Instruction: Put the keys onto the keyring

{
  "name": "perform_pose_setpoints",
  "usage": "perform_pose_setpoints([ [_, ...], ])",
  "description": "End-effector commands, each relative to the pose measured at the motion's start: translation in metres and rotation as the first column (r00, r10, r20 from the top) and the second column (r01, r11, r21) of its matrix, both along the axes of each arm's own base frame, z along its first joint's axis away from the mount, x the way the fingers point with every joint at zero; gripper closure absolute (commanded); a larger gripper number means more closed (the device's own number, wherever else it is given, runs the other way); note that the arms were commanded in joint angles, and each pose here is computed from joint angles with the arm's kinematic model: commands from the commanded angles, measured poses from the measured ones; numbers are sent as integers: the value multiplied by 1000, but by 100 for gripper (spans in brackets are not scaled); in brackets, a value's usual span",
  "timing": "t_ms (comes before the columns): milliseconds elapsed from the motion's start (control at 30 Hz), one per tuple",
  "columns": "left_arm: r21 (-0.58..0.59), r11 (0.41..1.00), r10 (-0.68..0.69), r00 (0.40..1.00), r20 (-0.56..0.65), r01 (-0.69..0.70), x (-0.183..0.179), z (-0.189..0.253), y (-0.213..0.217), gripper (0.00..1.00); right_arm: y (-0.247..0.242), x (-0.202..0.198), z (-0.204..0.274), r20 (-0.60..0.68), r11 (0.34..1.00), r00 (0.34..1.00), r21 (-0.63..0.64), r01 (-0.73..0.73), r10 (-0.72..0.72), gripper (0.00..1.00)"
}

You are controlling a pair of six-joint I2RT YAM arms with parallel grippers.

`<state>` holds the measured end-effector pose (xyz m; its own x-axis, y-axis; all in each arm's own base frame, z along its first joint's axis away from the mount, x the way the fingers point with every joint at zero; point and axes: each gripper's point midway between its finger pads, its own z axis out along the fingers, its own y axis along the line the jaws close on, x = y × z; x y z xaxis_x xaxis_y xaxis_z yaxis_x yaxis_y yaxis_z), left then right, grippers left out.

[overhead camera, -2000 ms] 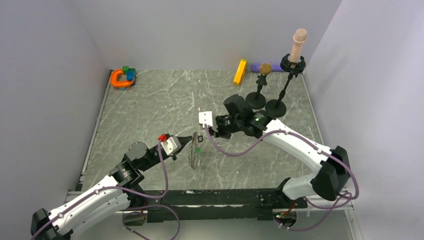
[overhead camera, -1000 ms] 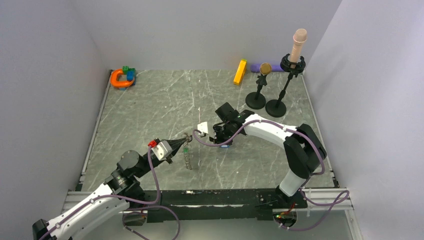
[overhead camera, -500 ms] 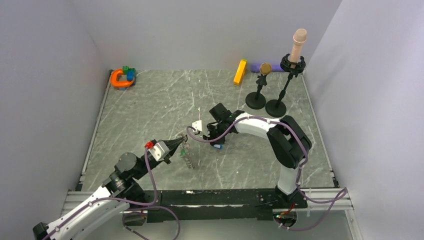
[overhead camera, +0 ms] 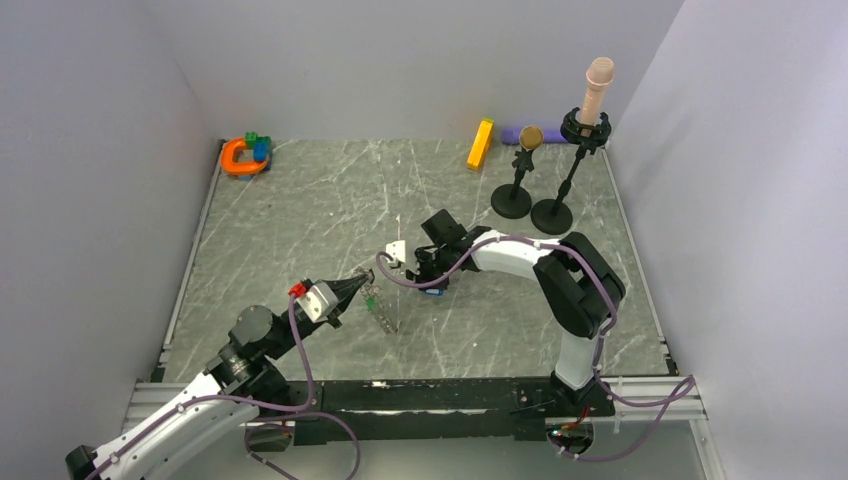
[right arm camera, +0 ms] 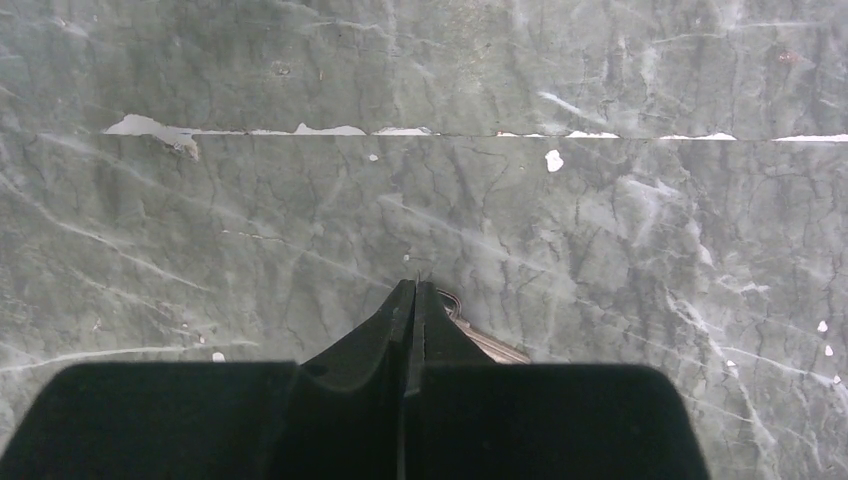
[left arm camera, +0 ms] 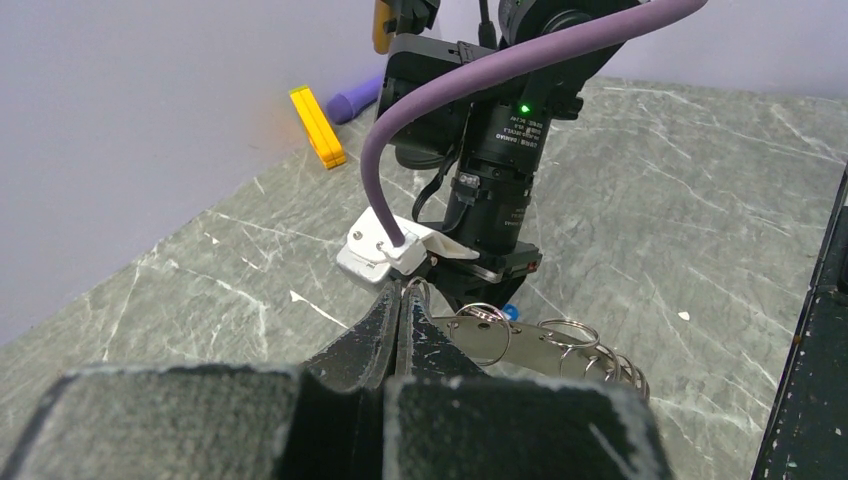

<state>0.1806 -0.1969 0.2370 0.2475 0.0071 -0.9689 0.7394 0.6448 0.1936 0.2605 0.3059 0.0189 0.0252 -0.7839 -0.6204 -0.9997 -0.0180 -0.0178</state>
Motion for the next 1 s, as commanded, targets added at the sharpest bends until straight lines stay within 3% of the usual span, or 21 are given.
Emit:
perform_pose_setpoints([
  [0,-66,998,16,999,33,-14,0,20,4,100,3,-1,6,22,999,1000,35,5,-6,93],
  [267,-62,998,12,999,31,-10,0,20,3,100,0,-2,9,24,999,999,33,21,-22,85],
  [700,-62,998,6,999,32,-4,-1,22,2,100,7,7,42,44,995,998,85,49,-53,56],
  [867,-61,998,0,1000,31,2,-2,23,2,100,5,16,62,31,992,997,113,62,-66,53],
  [967,-66,998,-4,1000,31,6,-3,23,2,100,4,8,91,-35,983,999,185,-10,17,53],
])
